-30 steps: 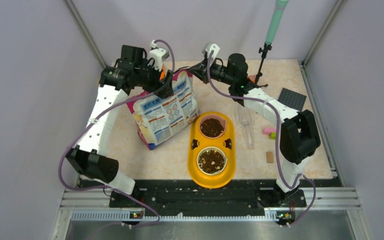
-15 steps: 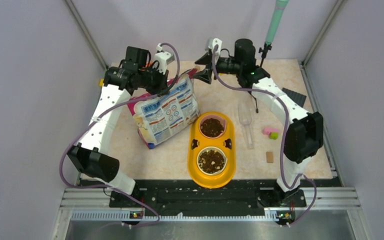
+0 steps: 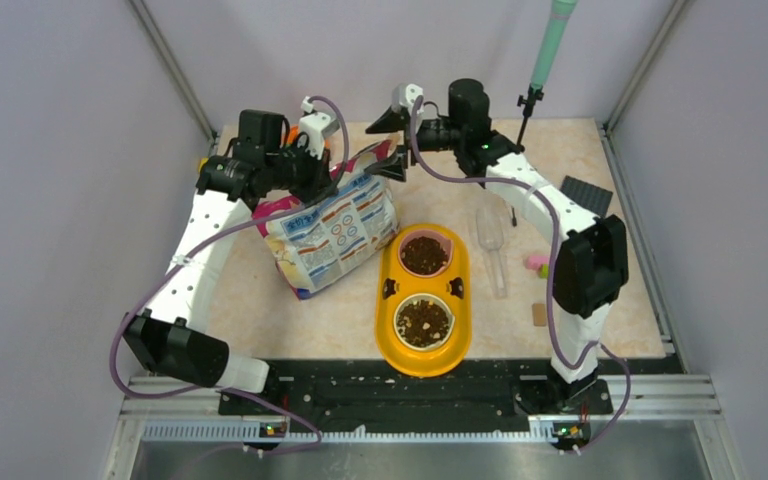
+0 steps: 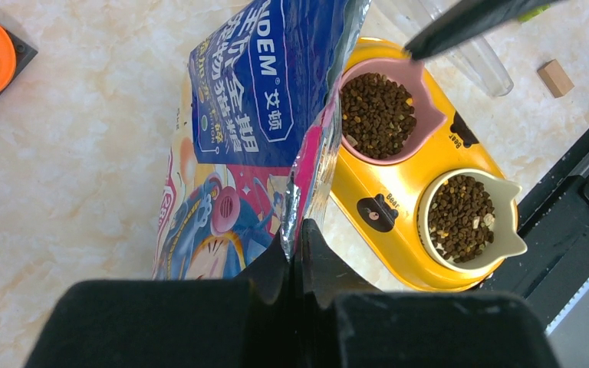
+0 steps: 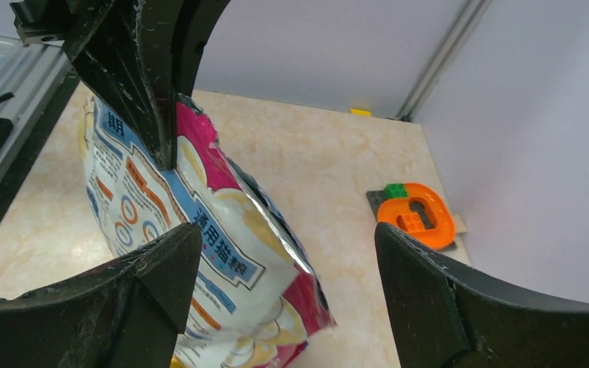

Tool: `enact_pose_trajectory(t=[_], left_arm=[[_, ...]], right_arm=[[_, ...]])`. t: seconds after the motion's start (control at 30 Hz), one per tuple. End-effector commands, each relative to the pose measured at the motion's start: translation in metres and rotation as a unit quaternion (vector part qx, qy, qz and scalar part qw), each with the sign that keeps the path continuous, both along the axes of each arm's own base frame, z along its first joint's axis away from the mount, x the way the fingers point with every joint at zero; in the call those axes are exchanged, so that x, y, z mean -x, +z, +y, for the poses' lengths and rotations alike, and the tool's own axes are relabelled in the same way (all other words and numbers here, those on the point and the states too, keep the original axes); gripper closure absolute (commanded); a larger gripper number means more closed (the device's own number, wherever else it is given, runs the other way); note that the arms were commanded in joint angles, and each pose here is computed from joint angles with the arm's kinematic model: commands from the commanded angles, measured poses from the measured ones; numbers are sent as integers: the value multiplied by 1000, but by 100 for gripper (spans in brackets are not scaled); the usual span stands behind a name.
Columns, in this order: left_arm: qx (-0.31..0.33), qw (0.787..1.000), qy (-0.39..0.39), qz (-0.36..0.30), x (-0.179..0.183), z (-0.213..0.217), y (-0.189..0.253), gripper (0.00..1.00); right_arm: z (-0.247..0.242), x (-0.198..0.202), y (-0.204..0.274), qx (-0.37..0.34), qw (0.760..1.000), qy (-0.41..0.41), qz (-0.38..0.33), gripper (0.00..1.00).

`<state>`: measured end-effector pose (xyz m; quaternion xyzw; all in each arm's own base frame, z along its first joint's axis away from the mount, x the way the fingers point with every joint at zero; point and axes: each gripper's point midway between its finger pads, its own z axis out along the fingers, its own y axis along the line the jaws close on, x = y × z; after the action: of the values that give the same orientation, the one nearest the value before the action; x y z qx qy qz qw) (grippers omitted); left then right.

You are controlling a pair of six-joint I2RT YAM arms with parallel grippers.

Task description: Serve the pet food

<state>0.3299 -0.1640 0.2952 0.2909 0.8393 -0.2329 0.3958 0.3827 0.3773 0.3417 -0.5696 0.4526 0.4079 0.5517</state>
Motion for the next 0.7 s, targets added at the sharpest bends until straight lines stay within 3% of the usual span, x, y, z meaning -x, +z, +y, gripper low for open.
enact_pose_trajectory(t=[0.0,0.1,0.17,0.2,0.33,0.43,0.47,0.67], left_arm=[[51,994,-26,-92,5,-11,56,100],[50,994,-25,-99,7,-9,58,100],[47,994,-25,-100,8,-8,58,100],[44,994,-25,-100,9,-7,57,100],[34,994,3,-102,4,1,55,98],[30,995,15,-90,-1,2,53,41],[34,996,17,-86,-3,0,53,34],[49,993,31,-101,-24,-10,58,35]], right_arm=[[26,5,17,-38,998,38,-15,16],[29,2,11,-37,999,39,-4,24],[28,1,11,-37,999,37,0,60],[26,-1,12,-37,999,33,3,98],[19,0,15,-36,999,23,11,100],[16,6,22,-39,999,33,10,100],[16,8,24,-40,998,37,10,100],[16,13,30,-43,998,53,13,100]])
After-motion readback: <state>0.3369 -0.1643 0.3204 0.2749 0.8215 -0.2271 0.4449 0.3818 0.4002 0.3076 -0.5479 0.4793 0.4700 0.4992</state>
